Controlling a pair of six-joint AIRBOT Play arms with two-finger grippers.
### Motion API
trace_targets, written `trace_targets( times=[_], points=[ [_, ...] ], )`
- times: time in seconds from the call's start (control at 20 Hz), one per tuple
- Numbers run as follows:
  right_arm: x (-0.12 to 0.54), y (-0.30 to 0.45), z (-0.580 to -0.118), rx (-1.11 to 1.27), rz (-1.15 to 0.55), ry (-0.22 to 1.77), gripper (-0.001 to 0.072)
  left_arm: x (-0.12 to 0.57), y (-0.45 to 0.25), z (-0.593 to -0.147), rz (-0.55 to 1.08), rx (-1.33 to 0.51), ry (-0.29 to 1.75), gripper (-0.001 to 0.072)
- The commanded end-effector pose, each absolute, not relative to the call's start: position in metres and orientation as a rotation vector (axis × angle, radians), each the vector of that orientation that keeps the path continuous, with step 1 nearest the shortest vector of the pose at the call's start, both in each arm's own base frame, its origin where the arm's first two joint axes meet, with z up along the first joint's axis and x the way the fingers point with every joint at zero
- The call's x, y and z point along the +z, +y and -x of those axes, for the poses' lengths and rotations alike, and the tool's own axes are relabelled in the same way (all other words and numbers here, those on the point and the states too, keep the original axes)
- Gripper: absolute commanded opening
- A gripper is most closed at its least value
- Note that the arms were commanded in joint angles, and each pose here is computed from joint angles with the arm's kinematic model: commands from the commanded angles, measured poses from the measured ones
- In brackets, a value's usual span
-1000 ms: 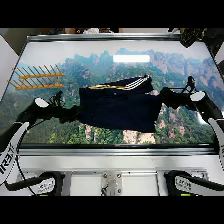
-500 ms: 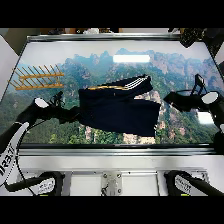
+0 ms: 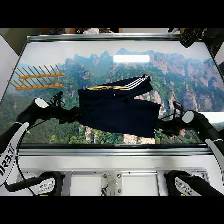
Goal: Fold the clothes and pants, and hang the long-sleeved shirts on hangers.
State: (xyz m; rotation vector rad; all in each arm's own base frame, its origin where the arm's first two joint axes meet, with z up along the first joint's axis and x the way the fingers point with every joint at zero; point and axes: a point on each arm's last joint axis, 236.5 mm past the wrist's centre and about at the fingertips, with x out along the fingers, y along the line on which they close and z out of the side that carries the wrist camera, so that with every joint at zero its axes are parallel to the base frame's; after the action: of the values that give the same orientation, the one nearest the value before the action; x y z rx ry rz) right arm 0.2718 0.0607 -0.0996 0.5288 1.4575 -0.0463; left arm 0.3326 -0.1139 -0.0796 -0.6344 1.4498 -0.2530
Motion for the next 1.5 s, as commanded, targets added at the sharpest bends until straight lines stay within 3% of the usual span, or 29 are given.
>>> trace_targets(
  times=[0.0,0.1,0.15,0.2,0.25,0.5,0.75,0.8,0.85,0.9,0.95,1.2,1.45],
  points=[
    [-0.116,0.091,-0.265,0.002,-0.519,1.494,0.0571,-0.079,-0.114,-0.333,0.634,-0.251,1.446,0.0023],
    [-0.120,0.095,-0.263,0.010,-0.505,1.507,0.0564,-0.080,-0.114,-0.333,0.633,-0.251,1.446,0.0022],
    [-0.119,0.094,-0.263,0.021,-0.489,1.503,0.0400,-0.080,-0.114,-0.332,0.632,-0.252,1.450,0.0023],
    [-0.117,0.091,-0.264,0.033,-0.463,1.497,0.0162,-0.081,-0.113,-0.329,0.620,-0.254,1.462,0.0023],
    [-0.114,0.085,-0.263,0.033,-0.423,1.490,0.0001,-0.083,-0.110,-0.321,0.593,-0.258,1.495,0.0022],
    [-0.073,0.065,-0.210,0.062,-0.257,1.568,0.0004,-0.087,-0.104,-0.249,0.513,-0.269,1.621,0.0022],
    [-0.048,0.063,-0.180,0.069,-0.267,1.492,0.0006,-0.077,-0.108,-0.194,0.505,-0.297,1.613,0.0023],
    [-0.043,0.063,-0.182,0.068,-0.275,1.466,0.0019,-0.072,-0.109,-0.194,0.502,-0.303,1.579,0.0031],
    [-0.040,0.063,-0.183,0.064,-0.283,1.448,0.0135,-0.064,-0.109,-0.199,0.492,-0.309,1.539,0.0297],
    [-0.036,0.063,-0.187,0.061,-0.290,1.430,0.0445,-0.052,-0.108,-0.207,0.480,-0.318,1.490,0.0637],
    [-0.029,0.063,-0.193,0.064,-0.289,1.410,0.0649,-0.035,-0.107,-0.221,0.459,-0.326,1.423,0.0689],
    [0.039,0.067,-0.257,0.093,-0.292,1.192,0.0653,0.039,-0.093,-0.306,0.381,-0.309,1.149,0.0672],
    [0.065,0.071,-0.332,0.114,-0.267,1.112,0.0652,-0.023,-0.086,-0.362,0.400,-0.269,1.260,0.0672]
  ],
)
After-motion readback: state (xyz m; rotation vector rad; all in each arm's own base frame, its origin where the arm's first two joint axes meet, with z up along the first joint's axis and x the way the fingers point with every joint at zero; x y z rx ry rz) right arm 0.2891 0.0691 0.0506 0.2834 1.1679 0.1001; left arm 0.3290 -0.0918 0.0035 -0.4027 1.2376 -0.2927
